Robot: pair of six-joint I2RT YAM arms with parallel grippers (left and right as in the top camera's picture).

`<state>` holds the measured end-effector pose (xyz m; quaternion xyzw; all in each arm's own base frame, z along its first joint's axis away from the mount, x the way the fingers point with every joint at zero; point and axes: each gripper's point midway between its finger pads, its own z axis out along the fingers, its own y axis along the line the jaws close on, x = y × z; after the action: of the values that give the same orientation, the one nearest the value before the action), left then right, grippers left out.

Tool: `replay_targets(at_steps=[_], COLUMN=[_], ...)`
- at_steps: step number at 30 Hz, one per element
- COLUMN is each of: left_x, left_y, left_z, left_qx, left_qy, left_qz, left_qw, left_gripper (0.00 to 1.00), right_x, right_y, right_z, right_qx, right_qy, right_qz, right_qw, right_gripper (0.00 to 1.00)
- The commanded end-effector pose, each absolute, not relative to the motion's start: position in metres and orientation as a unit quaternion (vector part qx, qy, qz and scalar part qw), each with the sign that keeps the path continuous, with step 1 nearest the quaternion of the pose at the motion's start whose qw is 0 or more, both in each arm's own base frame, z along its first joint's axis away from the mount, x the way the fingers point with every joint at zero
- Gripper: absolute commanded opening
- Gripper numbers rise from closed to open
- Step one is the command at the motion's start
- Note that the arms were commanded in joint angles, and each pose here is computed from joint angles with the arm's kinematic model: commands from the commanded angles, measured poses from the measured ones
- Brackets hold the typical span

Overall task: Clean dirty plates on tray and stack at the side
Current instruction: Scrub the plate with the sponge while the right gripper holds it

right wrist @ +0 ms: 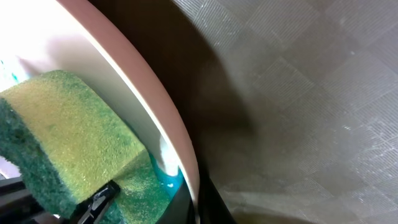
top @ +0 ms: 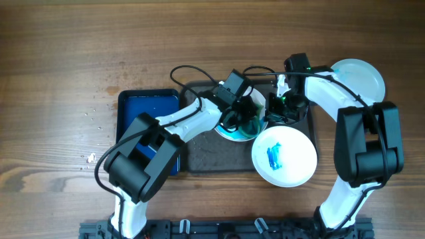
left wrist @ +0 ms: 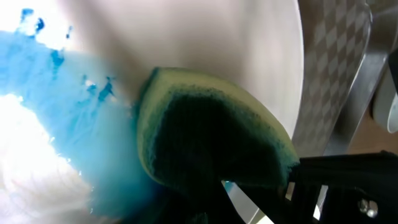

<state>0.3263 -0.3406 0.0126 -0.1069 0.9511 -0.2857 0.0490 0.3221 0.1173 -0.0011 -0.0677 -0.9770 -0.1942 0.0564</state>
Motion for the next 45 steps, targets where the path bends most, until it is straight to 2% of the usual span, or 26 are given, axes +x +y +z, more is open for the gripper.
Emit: replay_targets(at_steps=[1, 10, 13, 18, 21, 25, 29, 35, 40, 45], left_x=[0.349, 0.400, 0.393, 0.365, 0.344, 0.323, 0.313, 0.296, 0.307, 0.340], left_y=[-0.306, -0.220, -0.197, -0.190, -0.211, -0.261, -0.300, -0.338, -0.354, -0.351], left_z=[-0.019, -0.025, -0.032, -0.040, -0.040, -0.030, -0.019, -0.012, -0.004, 0.000], left_qx=[-0.145, -0.192, -0.196, -0.133, -0.057, 0.007, 0.027, 0.042, 0.028, -0.032], left_qy=[0.961, 0.960, 0.966, 0.985, 0.992, 0.980, 0.965, 0.957, 0.950, 0.950], left_qz=[-0.224, -0.162, -0.118, -0.075, -0.104, -0.199, -0.260, -0.286, -0.309, -0.298], left_qw=[0.076, 0.127, 0.117, 0.075, 0.039, 0.005, -0.001, 0.000, 0.028, 0.091], left_gripper=[0.04, 0.04, 0.04, 0.04, 0.04, 0.04, 0.04, 0.04, 0.04, 0.04], right_x=[0.311, 0.311, 0.311, 0.311, 0.312, 0.312, 0.312, 0.313, 0.313, 0.313], right_y=[0.109, 0.109, 0.109, 0.110, 0.109, 0.109, 0.109, 0.109, 0.109, 0.109], right_z=[-0.016, -0.016, -0.016, -0.016, -0.016, -0.016, -0.016, -0.016, -0.016, -0.016], right_qx=[-0.063, -0.063, -0.063, -0.062, -0.062, -0.062, -0.064, -0.065, -0.071, -0.073], right_qy=[-0.981, -0.981, -0.981, -0.981, -0.981, -0.982, -0.981, -0.981, -0.981, -0.981], right_qz=[-0.166, -0.166, -0.166, -0.166, -0.166, -0.165, -0.165, -0.165, -0.165, -0.164], right_qw=[0.079, 0.079, 0.077, 0.078, 0.076, 0.075, 0.077, 0.074, 0.075, 0.075], right_gripper=[0.04, 0.04, 0.05, 0.04, 0.04, 0.04, 0.04, 0.04, 0.04, 0.04])
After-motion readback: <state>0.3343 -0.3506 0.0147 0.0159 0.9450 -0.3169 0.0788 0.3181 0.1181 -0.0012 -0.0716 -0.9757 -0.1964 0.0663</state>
